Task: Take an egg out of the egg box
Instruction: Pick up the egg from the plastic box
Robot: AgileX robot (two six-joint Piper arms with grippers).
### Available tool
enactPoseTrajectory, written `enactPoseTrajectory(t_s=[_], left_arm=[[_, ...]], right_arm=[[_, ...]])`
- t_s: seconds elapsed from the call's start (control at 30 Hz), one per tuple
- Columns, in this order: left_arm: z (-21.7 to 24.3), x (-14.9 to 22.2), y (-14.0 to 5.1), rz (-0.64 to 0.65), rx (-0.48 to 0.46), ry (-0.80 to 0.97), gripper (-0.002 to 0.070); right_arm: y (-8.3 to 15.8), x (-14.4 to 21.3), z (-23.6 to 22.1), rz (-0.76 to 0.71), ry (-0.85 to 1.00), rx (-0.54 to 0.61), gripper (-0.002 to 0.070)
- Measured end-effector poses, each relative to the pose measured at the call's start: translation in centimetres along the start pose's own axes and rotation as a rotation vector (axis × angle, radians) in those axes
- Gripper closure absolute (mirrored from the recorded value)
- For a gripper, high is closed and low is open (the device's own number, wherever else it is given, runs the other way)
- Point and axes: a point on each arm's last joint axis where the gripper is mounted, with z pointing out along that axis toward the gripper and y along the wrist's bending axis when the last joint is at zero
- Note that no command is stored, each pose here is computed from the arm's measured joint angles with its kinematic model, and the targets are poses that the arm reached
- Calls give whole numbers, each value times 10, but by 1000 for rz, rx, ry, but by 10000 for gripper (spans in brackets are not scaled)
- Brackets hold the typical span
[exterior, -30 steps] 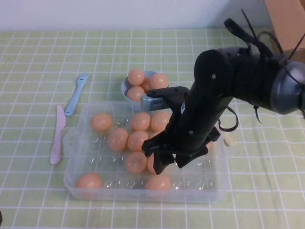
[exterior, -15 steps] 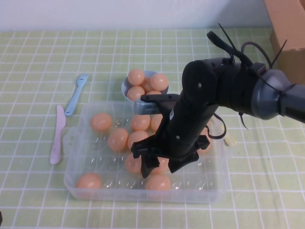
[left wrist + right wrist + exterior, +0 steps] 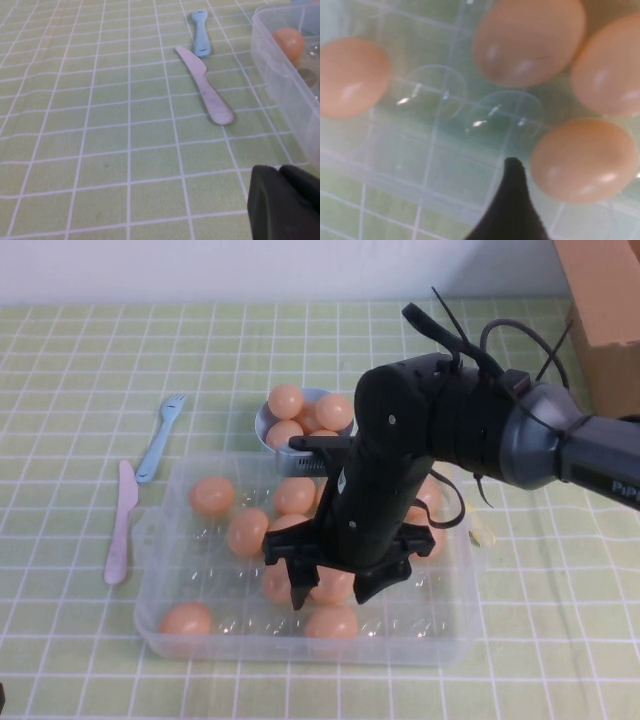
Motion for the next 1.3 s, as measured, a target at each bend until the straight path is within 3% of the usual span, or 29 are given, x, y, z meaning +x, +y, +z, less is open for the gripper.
enactPoseTrajectory(t_s=[0.6, 1.3], left_arm=[[0, 0, 0, 0, 0, 0, 680], [0, 0, 0, 0, 0, 0, 680]], right_arm=[[-2, 3, 21, 41, 68, 77, 175], [-4, -1, 40, 48, 79, 88, 175]])
